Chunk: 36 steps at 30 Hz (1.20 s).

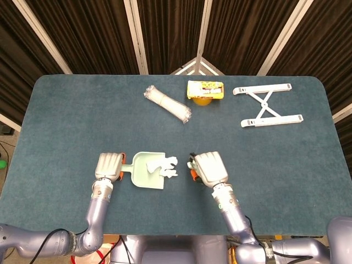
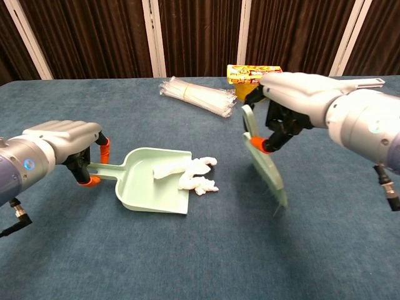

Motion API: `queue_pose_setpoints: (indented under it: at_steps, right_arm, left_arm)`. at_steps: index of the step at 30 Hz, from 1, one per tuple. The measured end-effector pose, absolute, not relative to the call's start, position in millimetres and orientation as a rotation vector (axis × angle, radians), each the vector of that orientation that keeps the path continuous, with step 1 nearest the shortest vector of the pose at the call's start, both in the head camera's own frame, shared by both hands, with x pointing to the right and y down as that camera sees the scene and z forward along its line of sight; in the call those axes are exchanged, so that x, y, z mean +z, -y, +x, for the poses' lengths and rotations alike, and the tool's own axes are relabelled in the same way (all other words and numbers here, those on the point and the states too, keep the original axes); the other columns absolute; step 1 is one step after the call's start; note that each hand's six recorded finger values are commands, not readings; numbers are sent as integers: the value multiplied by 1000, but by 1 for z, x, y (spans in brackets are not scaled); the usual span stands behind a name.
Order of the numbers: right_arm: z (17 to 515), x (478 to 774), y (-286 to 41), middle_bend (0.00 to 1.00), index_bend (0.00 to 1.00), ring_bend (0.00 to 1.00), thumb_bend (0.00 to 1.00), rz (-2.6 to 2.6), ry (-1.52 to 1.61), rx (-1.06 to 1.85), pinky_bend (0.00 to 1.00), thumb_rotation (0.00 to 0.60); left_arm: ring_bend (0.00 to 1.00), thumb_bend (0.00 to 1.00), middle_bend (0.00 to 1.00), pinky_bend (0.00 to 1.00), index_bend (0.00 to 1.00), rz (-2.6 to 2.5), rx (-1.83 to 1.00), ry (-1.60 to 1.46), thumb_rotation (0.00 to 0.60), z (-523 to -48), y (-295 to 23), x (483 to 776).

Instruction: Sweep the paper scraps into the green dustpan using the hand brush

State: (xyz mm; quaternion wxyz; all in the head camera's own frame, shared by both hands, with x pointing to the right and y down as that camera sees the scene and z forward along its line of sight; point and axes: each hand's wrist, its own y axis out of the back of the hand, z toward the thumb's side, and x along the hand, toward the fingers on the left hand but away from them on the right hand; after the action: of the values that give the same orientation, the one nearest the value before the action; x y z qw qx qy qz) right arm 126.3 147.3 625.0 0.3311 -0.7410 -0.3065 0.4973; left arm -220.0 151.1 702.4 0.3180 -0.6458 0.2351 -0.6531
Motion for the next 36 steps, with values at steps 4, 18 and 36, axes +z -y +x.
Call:
queue_pose_setpoints:
  at_steps: [4, 18, 36]
  right_arm:
    - [111, 621, -147, 978, 673, 1000, 533, -1977, 824, 1288, 839, 600]
    - [76, 592, -143, 978, 673, 1000, 533, -2090, 869, 1211, 839, 600]
    - [107, 576, -110, 977, 675, 1000, 533, -2032, 1009, 1257, 839, 600]
  left_arm:
    - [1000, 576, 1000, 1000, 702, -1709, -1713, -611, 600, -214, -153, 704]
    - [1000, 581, 1000, 1000, 702, -1721, -1705, -606, 600, -204, -154, 708]
    - [1000, 581, 1000, 1000, 705, -1684, -1731, -563, 600, -201, -149, 696]
